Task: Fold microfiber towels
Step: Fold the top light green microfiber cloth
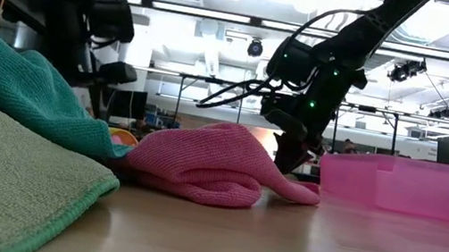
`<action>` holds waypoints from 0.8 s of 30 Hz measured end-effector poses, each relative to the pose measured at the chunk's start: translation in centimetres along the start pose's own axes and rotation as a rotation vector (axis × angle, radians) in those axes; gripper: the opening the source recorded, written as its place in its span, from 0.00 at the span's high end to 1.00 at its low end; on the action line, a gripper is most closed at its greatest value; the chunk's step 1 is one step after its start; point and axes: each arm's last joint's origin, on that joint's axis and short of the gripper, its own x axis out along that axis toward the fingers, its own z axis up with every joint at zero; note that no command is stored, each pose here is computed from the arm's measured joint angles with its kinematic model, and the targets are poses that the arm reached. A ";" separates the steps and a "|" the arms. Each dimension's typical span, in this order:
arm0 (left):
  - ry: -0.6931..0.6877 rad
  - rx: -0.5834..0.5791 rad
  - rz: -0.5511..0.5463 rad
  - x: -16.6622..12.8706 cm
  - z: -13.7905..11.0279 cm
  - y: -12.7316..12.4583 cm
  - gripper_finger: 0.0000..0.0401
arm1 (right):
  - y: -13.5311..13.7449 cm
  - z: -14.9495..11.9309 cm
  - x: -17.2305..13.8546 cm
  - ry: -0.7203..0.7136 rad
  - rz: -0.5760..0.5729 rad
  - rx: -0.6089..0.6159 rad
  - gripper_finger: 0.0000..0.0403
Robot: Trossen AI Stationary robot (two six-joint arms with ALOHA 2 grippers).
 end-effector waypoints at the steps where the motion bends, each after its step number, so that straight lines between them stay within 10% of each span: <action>1: 0.022 -0.003 0.010 0.4 0.0 0.1 0.34 | 0.0 0.0 0.0 0.000 0.000 0.000 1.00; 14: 0.098 0.006 0.026 2.2 0.3 0.0 0.38 | 0.1 0.1 0.1 -0.014 0.010 -0.001 1.00; 24: 0.082 0.042 0.029 2.2 0.3 0.0 0.83 | 0.1 0.3 0.1 -0.036 0.028 0.006 1.00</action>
